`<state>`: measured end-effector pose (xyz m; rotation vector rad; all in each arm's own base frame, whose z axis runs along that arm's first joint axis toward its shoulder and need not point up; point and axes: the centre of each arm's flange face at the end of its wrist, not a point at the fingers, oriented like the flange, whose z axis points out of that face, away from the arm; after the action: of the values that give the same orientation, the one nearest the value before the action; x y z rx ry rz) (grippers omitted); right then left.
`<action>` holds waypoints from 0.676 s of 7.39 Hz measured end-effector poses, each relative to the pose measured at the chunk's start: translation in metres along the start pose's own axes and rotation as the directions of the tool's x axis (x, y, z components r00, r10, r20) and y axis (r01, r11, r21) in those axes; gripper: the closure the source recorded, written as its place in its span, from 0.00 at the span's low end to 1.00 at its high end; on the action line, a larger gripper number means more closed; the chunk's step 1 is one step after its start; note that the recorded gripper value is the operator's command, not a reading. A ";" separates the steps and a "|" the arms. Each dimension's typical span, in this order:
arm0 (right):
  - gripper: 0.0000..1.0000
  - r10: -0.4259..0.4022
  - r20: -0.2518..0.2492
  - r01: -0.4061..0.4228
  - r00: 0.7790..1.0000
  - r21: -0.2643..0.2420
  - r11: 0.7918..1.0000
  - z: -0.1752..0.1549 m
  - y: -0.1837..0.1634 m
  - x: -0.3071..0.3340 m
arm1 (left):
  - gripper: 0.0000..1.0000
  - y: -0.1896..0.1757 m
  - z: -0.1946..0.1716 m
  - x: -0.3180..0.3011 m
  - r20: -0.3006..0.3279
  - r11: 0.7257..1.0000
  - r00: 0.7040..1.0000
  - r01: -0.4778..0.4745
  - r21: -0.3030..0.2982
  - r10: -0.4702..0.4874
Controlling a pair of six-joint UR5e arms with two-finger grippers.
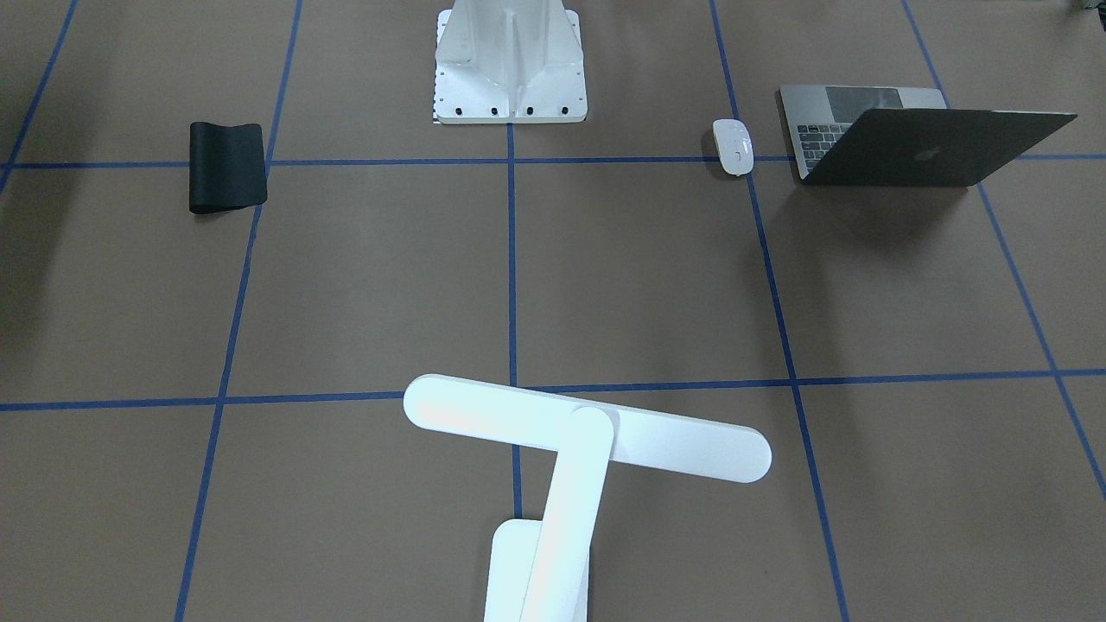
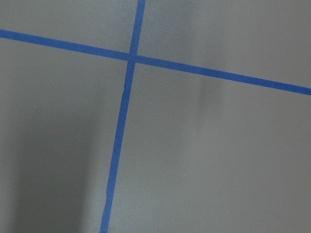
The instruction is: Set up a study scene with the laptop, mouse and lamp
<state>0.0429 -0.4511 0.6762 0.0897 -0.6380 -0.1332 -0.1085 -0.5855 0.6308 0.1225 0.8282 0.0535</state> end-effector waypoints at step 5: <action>0.00 -0.001 0.007 0.001 1.000 0.014 1.000 0.011 -0.002 0.005 | 0.01 0.007 0.000 0.020 -0.013 0.950 0.950 0.312 0.004 -0.312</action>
<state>0.0406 -0.4540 0.6875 0.1027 -0.6458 -0.1303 -0.0951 -0.5766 0.6173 -0.0042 0.8519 -0.2476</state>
